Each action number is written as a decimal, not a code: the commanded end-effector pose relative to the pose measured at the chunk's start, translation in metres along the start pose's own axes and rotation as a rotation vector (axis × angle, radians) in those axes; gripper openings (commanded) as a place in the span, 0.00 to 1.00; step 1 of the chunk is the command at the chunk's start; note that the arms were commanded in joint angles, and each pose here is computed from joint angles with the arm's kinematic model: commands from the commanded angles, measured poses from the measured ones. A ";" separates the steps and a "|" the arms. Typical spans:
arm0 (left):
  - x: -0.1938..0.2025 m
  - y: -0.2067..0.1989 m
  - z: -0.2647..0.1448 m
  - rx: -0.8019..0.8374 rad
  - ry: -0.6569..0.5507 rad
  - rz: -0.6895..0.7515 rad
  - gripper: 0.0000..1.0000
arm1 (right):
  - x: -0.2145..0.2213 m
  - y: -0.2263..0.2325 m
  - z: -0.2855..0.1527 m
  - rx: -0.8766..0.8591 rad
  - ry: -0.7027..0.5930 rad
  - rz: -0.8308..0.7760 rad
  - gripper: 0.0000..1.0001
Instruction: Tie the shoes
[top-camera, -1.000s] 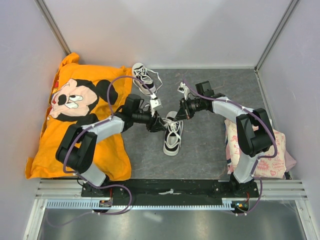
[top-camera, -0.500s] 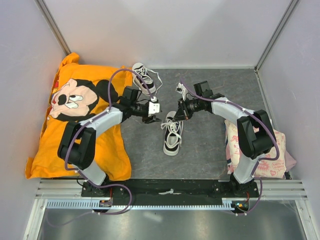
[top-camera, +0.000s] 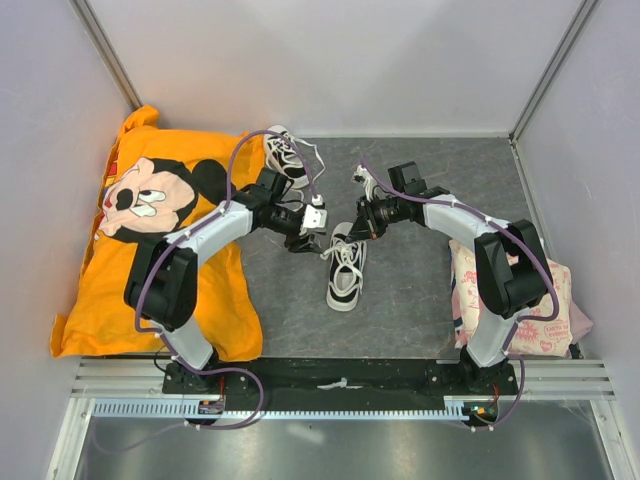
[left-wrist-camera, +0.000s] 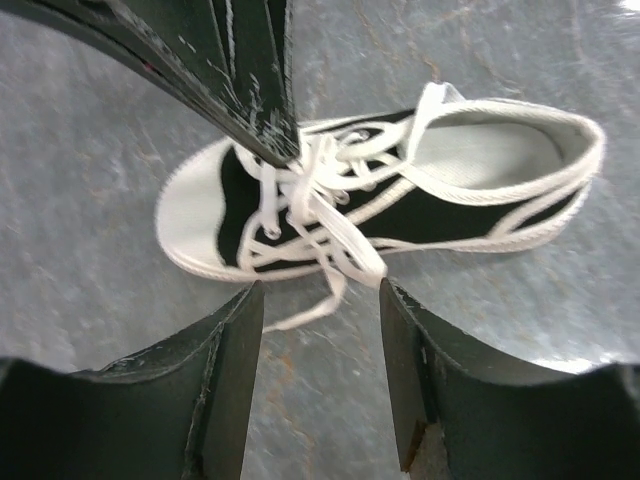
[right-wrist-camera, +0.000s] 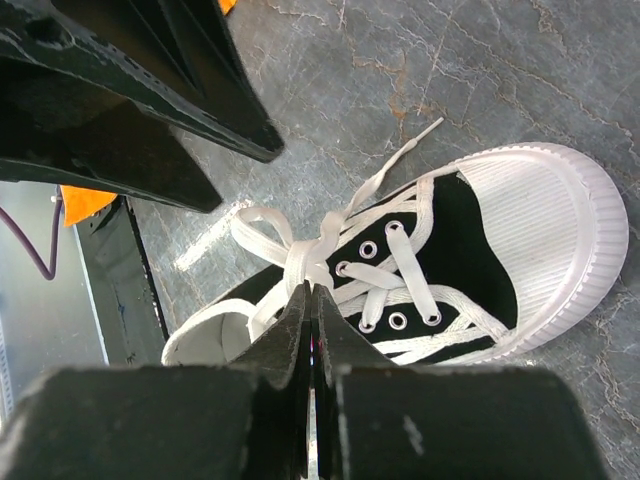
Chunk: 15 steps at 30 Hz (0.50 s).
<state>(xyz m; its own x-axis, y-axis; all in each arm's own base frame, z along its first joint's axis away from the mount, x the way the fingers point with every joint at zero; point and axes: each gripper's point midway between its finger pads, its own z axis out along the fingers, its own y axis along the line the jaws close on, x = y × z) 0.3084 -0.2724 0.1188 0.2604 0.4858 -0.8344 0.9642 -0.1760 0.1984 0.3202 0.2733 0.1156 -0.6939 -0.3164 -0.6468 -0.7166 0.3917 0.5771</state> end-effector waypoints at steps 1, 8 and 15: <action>-0.005 -0.014 -0.008 0.067 0.015 -0.165 0.57 | -0.012 0.010 -0.007 -0.006 -0.030 -0.054 0.00; -0.026 -0.012 0.002 0.159 -0.039 -0.574 0.57 | -0.013 0.011 -0.005 -0.014 -0.028 -0.055 0.00; -0.022 -0.002 0.013 0.186 -0.025 -0.695 0.57 | -0.013 0.013 -0.005 -0.014 -0.027 -0.062 0.00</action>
<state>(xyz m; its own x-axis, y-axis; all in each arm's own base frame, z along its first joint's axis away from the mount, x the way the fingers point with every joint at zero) 0.3048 -0.2857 0.1193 -0.2779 0.5370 -0.7965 0.9424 -0.0082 -0.3343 0.3195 0.2742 0.1160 -0.6919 -0.3185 -0.6479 -0.7186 0.3912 0.5750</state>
